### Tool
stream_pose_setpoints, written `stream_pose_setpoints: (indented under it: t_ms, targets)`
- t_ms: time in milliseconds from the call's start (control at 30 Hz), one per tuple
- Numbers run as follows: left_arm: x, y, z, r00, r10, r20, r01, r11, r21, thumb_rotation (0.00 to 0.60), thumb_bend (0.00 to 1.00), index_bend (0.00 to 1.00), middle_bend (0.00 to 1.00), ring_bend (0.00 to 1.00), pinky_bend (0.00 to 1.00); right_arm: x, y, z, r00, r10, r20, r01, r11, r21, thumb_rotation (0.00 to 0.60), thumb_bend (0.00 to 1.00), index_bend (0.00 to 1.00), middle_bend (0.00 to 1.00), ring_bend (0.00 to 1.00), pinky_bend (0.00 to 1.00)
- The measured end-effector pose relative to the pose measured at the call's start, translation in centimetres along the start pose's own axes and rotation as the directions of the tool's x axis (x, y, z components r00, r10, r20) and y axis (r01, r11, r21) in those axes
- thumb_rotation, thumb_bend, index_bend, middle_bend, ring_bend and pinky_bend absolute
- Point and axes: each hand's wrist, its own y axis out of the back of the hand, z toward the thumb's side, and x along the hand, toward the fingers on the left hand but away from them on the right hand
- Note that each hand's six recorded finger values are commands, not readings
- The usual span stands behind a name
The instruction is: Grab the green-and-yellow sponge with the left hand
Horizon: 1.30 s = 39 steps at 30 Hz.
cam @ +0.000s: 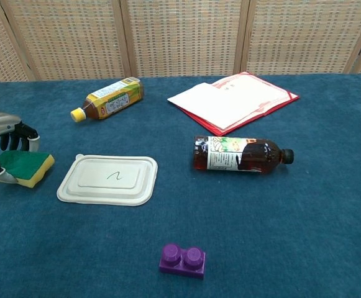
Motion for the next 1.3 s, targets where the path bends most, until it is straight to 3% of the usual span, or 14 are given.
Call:
stream_pose_setpoints:
  t_ms: [100, 133, 233, 300, 500, 667, 800, 933, 1067, 1167, 1300]
  targets:
    - [0.1, -0.1, 0.1, 1.000, -0.001, 0.000, 0.001, 1.000, -0.019, 0.600, 0.10, 0.40, 0.47, 0.40, 0.36, 0.0, 0.0, 0.0, 1.000, 0.003, 0.000, -0.003, 1.000, -0.001, 0.600, 0.00, 0.00, 0.00, 0.00, 0.00]
    - [0.2, -0.2, 0.0, 1.000, -0.004, -0.001, 0.004, 1.000, -0.019, 0.600, 0.09, 0.37, 0.42, 0.31, 0.30, 0.0, -0.1, 0.0, 1.000, 0.004, 0.000, -0.004, 1.000, -0.001, 0.600, 0.00, 0.00, 0.00, 0.00, 0.00]
    - [0.2, -0.6, -0.1, 1.000, -0.027, -0.007, 0.027, 0.999, -0.018, 0.600, 0.02, 0.11, 0.12, 0.03, 0.08, 0.0, 0.0, 0.0, 1.000, 0.003, 0.000, -0.003, 1.000, 0.000, 0.600, 0.00, 0.00, 0.00, 0.00, 0.00]
    - [0.0, -0.7, -0.1, 0.999, -0.042, -0.008, 0.042, 0.999, -0.022, 0.600, 0.01, 0.01, 0.01, 0.00, 0.01, 0.0, 0.0, 0.0, 1.000, 0.003, -0.001, -0.003, 1.000, -0.002, 0.600, 0.00, 0.00, 0.00, 0.00, 0.00]
    - [-1.3, 0.8, -0.2, 1.000, -0.021, -0.007, 0.021, 0.998, -0.054, 0.600, 0.00, 0.00, 0.00, 0.00, 0.00, 0.1, 0.2, 0.1, 1.000, -0.003, -0.006, 0.003, 1.000, -0.014, 0.600, 0.00, 0.00, 0.00, 0.00, 0.00]
    - [-4.1, 4.7, -1.1, 0.991, 0.127, -0.032, -0.130, 0.986, -0.108, 0.600, 0.00, 0.00, 0.00, 0.00, 0.00, 0.3, 0.5, 0.4, 1.000, -0.006, -0.015, 0.006, 1.000, -0.026, 0.600, 0.00, 0.00, 0.00, 0.00, 0.00]
    - [-7.5, 7.1, -1.9, 0.964, 0.252, -0.086, -0.263, 0.952, -0.156, 0.600, 0.00, 0.00, 0.00, 0.00, 0.00, 0.5, 0.7, 0.5, 1.000, -0.005, -0.022, 0.004, 0.999, -0.037, 0.600, 0.00, 0.00, 0.00, 0.00, 0.00]
    - [-12.5, 7.9, -2.8, 0.917, 0.340, -0.209, -0.378, 0.907, -0.184, 0.600, 0.00, 0.00, 0.00, 0.00, 0.00, 0.6, 0.8, 0.5, 1.000, -0.005, -0.031, 0.003, 0.999, -0.041, 0.600, 0.00, 0.00, 0.00, 0.00, 0.00]
    - [-17.4, 6.7, -3.8, 0.889, 0.323, -0.325, -0.399, 0.894, -0.202, 0.600, 0.01, 0.00, 0.00, 0.00, 0.00, 0.6, 1.0, 0.5, 0.999, -0.015, -0.036, 0.013, 0.999, -0.044, 0.600, 0.00, 0.00, 0.00, 0.00, 0.00]
    - [-19.7, 5.5, -4.6, 0.889, 0.285, -0.360, -0.371, 0.907, -0.199, 0.600, 0.01, 0.00, 0.00, 0.00, 0.00, 0.8, 1.2, 0.5, 0.999, -0.024, -0.042, 0.022, 0.999, -0.050, 0.600, 0.00, 0.00, 0.00, 0.00, 0.00]
    - [-20.0, 5.2, -4.8, 0.892, 0.278, -0.356, -0.363, 0.910, -0.201, 0.600, 0.01, 0.00, 0.00, 0.00, 0.00, 0.9, 1.4, 0.8, 0.998, -0.029, -0.051, 0.026, 0.998, -0.056, 0.600, 0.00, 0.00, 0.00, 0.00, 0.00]
